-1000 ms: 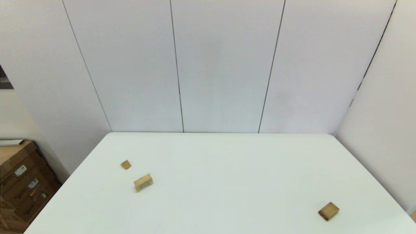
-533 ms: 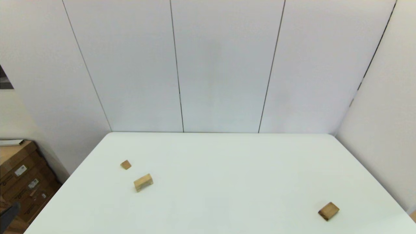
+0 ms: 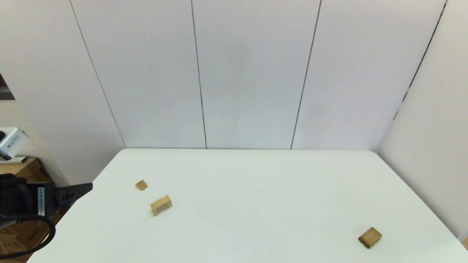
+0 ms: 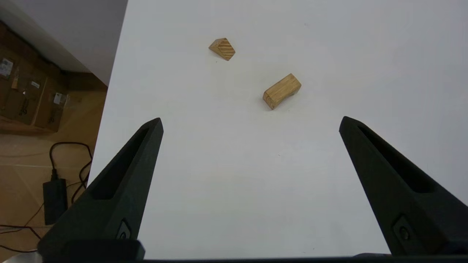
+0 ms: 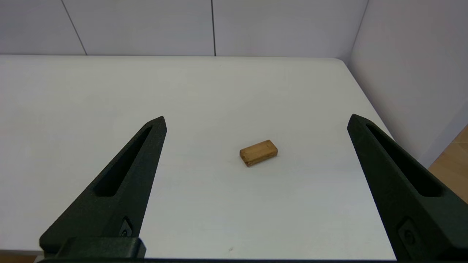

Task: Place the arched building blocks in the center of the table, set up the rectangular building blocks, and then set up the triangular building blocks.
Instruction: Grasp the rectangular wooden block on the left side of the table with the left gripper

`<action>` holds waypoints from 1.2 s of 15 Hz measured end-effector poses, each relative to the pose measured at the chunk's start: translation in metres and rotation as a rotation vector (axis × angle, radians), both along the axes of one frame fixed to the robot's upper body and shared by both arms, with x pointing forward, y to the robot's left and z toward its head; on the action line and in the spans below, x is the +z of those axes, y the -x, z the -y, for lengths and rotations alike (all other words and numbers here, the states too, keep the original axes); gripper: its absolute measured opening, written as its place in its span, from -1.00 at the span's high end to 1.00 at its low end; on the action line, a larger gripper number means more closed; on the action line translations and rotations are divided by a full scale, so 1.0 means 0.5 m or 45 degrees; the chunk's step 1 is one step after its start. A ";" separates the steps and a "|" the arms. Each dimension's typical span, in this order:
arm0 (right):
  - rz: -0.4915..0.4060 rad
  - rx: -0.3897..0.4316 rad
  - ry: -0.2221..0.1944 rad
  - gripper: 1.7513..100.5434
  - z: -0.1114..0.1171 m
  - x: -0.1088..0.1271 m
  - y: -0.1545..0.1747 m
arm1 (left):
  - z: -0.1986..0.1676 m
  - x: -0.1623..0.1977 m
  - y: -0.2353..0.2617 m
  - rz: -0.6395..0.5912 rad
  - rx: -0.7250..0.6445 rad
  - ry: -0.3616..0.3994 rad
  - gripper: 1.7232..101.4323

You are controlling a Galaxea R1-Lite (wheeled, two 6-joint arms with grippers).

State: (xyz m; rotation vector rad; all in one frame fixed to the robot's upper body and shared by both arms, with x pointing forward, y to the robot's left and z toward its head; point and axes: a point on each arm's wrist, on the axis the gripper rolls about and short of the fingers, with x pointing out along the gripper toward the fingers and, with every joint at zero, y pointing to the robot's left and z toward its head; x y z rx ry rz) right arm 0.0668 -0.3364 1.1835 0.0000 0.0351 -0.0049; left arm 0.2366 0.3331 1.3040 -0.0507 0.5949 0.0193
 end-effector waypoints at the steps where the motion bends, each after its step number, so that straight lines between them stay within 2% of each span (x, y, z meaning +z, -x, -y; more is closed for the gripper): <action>1: 0.000 0.000 -0.001 -0.95 0.000 0.000 0.000 | 0.001 -0.004 -0.024 -0.039 -0.026 -0.020 -0.93; 7: 0.000 0.000 0.000 -0.95 0.000 0.000 0.000 | 0.008 -0.048 -0.152 -0.238 -0.212 -0.108 -0.93; 13: -0.001 0.000 0.000 -0.95 0.000 0.000 0.000 | 0.014 -0.133 -0.290 -0.407 -0.484 -0.194 -0.93; 18: 0.000 0.000 0.000 -0.95 0.000 0.000 0.000 | 0.020 -0.233 -0.352 -0.534 -0.753 -0.231 -0.93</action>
